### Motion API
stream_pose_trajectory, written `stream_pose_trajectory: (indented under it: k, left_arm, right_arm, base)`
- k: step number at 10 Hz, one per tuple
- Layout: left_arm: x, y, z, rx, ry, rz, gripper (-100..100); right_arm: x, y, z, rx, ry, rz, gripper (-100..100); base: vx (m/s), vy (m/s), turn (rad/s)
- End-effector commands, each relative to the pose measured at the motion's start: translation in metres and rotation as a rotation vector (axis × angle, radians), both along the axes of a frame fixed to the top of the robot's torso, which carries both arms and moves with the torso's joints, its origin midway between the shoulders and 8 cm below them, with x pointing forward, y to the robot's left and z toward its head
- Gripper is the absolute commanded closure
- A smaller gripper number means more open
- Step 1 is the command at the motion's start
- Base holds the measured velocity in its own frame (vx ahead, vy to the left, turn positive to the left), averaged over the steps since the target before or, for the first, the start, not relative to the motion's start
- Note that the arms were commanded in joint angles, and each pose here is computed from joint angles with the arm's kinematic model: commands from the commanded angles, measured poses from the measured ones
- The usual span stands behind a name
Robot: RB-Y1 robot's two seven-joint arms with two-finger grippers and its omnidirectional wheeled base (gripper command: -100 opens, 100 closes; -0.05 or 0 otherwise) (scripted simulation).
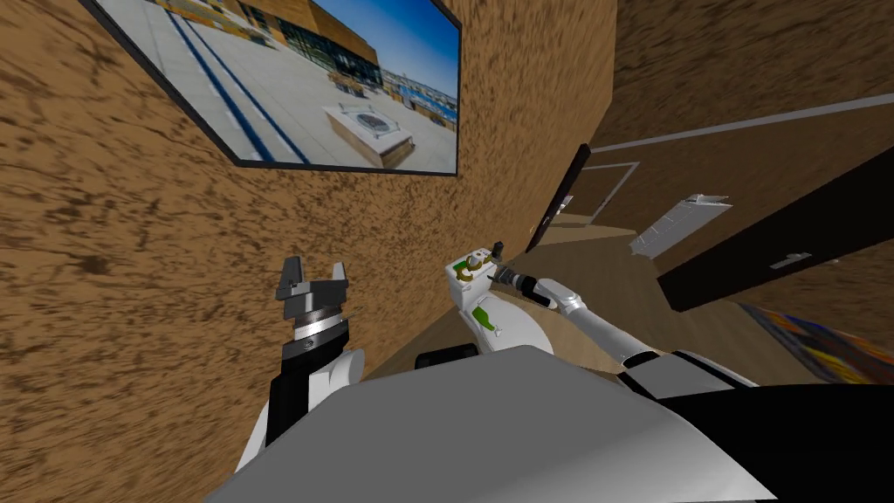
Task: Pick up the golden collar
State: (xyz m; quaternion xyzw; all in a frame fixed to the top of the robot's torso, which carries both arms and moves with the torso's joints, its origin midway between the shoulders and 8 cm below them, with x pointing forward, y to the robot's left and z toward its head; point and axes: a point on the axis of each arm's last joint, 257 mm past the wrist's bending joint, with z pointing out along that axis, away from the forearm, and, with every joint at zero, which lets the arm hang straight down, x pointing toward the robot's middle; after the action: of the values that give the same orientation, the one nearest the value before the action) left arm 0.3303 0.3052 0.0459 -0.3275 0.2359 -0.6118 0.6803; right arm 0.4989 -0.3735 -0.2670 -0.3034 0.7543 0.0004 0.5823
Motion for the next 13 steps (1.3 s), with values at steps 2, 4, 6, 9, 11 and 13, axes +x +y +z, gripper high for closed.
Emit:
stream_pose_trajectory:
  k: [2, 4, 6, 9, 11, 13]
  left_arm:
    - [0.000, 0.000, 0.000, 0.000, 0.000, 0.000, 0]
    - [0.000, 0.000, 0.000, 0.000, 0.000, 0.000, 0]
    - [0.000, 0.000, 0.000, 0.000, 0.000, 0.000, 0]
    - [0.000, 0.000, 0.000, 0.000, 0.000, 0.000, 0]
    - [0.000, 0.000, 0.000, 0.000, 0.000, 0.000, 0]
    - [0.000, 0.000, 0.000, 0.000, 0.000, 0.000, 0]
  right_arm:
    - [0.006, -0.049, -0.003, -0.171, 0.010, -0.023, -100]
    - [0.004, -0.091, -0.010, -0.281, 0.040, -0.057, -100]
    - [0.000, -0.101, -0.018, -0.294, 0.059, -0.072, -100]
    - [-0.002, -0.162, -0.008, -0.493, 0.083, -0.093, -100]
    - [-0.009, -0.198, -0.006, -0.585, 0.115, -0.117, -100]
    - [-0.020, -0.235, -0.005, -0.668, 0.154, -0.143, -100]
  base:
    - [-0.047, 0.002, 0.214]
    - [-0.045, 0.007, 0.198]
    - [-0.028, 0.003, 0.086]
    - [-0.033, 0.013, 0.237]
    - [-0.034, 0.021, 0.217]
    - [-0.029, 0.021, 0.200]
